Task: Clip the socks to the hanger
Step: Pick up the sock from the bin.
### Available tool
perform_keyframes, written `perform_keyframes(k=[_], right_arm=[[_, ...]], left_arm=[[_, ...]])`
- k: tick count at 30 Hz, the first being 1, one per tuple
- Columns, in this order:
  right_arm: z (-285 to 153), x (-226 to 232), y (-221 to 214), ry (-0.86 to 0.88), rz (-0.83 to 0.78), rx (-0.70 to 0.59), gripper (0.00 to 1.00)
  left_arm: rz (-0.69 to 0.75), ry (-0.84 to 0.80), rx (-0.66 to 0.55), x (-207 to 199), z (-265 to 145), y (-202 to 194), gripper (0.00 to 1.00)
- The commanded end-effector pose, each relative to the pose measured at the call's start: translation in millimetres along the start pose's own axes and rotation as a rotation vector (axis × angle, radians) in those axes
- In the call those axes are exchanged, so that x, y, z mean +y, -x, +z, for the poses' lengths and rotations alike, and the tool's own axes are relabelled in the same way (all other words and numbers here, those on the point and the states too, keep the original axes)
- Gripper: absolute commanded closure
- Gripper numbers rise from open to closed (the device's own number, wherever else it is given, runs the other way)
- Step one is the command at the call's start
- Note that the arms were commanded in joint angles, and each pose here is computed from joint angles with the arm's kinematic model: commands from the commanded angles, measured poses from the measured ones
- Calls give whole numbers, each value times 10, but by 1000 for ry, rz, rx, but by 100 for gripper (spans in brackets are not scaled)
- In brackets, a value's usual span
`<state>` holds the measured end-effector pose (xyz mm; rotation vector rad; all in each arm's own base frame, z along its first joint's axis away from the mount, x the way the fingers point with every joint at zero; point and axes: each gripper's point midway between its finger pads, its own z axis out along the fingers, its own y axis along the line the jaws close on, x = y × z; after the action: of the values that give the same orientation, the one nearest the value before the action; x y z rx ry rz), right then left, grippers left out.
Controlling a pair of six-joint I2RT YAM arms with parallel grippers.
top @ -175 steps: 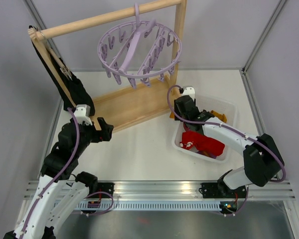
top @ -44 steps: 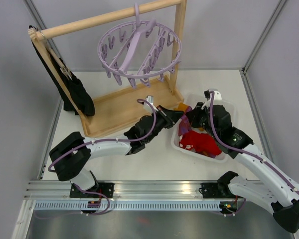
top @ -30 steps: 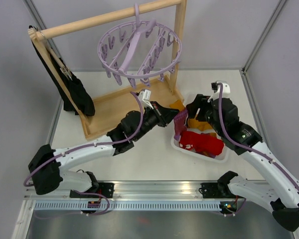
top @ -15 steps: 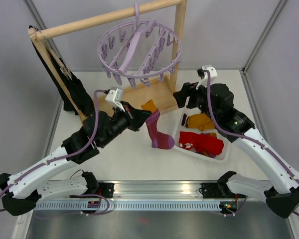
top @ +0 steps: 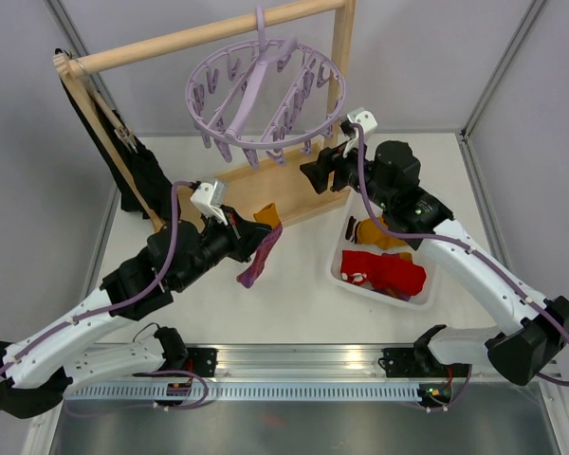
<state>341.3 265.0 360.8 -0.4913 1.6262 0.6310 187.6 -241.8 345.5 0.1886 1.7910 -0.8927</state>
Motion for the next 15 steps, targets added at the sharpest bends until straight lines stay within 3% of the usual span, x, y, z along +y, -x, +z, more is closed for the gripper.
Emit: perform_keyframes(k=[1,15], right_arm=[[31,116,467,58,-67,-143,28],[215,140,571,82,-102,-162,29]], left_arm=[[59,2,2,39,-48,11,98],[95,-5,2,27,-49,37,98]])
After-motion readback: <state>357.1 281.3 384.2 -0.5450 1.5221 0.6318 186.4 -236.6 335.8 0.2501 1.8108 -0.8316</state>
